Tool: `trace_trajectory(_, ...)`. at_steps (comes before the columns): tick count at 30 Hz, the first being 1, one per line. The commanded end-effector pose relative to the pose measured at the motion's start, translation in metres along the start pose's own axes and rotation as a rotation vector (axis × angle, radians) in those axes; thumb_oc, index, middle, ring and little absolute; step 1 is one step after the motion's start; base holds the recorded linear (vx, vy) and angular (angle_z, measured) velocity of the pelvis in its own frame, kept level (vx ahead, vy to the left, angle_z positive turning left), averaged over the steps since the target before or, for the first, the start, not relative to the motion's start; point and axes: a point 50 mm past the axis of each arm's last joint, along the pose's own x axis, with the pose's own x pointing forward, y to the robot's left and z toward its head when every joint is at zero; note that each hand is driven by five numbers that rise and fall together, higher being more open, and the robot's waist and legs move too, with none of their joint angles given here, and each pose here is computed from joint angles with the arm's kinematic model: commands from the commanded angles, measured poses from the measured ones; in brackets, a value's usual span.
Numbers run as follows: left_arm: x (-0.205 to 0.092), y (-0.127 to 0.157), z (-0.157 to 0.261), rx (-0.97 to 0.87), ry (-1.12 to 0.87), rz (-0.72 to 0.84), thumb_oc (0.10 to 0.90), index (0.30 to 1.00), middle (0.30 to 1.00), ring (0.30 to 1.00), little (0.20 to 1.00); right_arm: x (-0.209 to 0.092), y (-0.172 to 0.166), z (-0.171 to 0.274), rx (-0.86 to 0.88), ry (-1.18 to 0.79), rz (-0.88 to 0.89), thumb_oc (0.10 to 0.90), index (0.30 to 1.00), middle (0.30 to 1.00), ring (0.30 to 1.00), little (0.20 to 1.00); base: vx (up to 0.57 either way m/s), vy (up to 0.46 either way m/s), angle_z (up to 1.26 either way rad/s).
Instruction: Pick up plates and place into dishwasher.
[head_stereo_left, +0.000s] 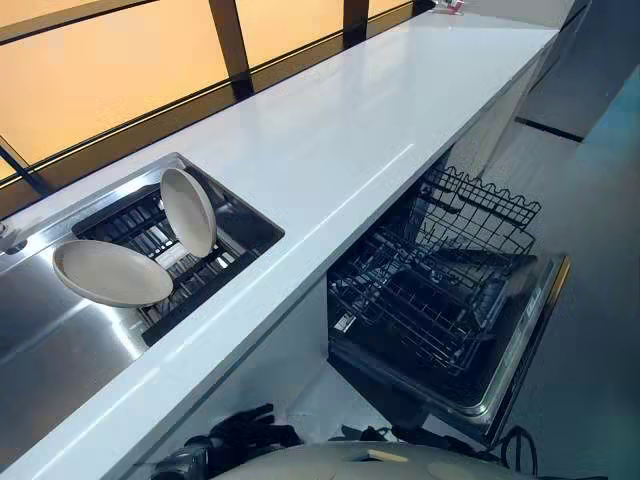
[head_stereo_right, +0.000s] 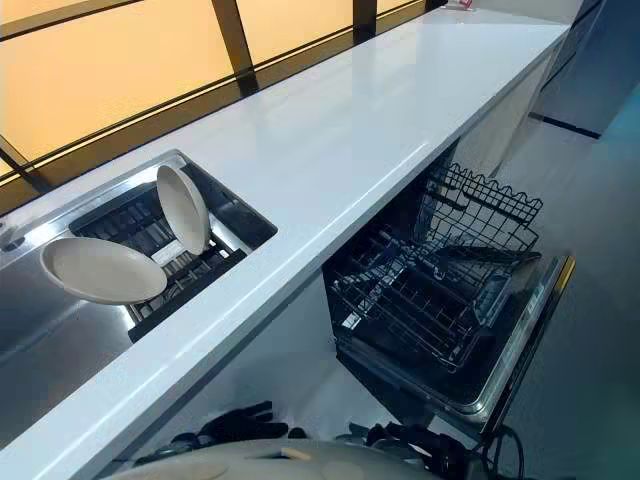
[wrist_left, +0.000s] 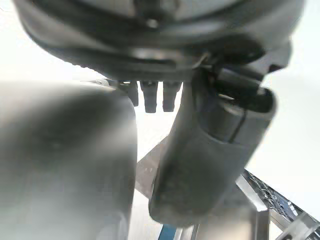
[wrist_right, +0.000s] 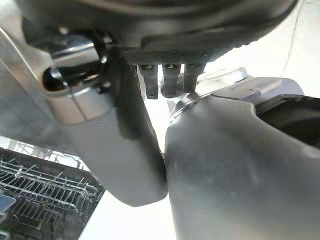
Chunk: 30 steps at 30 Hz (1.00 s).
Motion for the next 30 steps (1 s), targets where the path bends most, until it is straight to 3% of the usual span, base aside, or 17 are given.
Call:
trace_trajectory(1, 0.006, -0.011, 0.009, 0.022, -0.012, -0.054, 0.8, 0.9, 0.9, 0.9, 0.9, 0.003, 0.008, -0.001, 0.007, 0.039, 0.034, 0.8, 0.9, 0.9, 0.9, 0.9, 0.3, -0.385, 0.46)
trace_trajectory(8, 0.006, -0.013, 0.013, -0.094, -0.078, -0.081, 0.8, 0.9, 0.9, 0.9, 0.9, 0.003, 0.007, -0.002, 0.011, 0.045, 0.03, 0.8, 0.9, 0.9, 0.9, 0.9, 0.0, 0.0, 0.0)
trace_trajectory(12, 0.006, -0.027, 0.034, -0.338, -0.22, -0.255, 0.8, 0.9, 0.9, 0.9, 0.9, 0.003, 0.008, 0.001, 0.015, 0.042, 0.031, 0.8, 0.9, 0.9, 0.9, 0.9, 0.0, 0.0, 0.0)
trace_trajectory(16, -0.007, -0.067, 0.072, -0.44, -0.371, -0.758, 0.8, 0.9, 0.9, 0.9, 0.9, 0.001, 0.004, 0.008, 0.027, 0.028, 0.033, 0.8, 0.9, 0.9, 0.9, 0.9, -0.03, 0.001, 0.02)
trace_trajectory(19, -0.022, -0.086, 0.083, -0.346, -0.438, -1.103, 0.8, 0.9, 0.9, 0.9, 0.9, -0.002, -0.002, 0.011, 0.032, 0.023, 0.036, 0.8, 0.9, 0.9, 0.9, 0.9, -0.02, -0.004, 0.05)
trace_trajectory(24, -0.043, -0.106, 0.102, -0.077, -0.609, -1.381, 0.8, 0.9, 0.9, 0.9, 0.9, -0.003, -0.006, 0.008, 0.027, 0.025, 0.036, 0.8, 0.9, 0.9, 0.9, 0.9, 0.0, -0.007, 0.03)
trace_trajectory(30, -0.098, -0.162, 0.146, 0.223, -0.734, -1.864, 0.8, 0.9, 0.9, 0.9, 0.9, -0.003, -0.008, 0.002, -0.003, 0.035, 0.035, 0.8, 0.9, 0.9, 0.9, 0.9, 0.0, -0.002, -0.02)
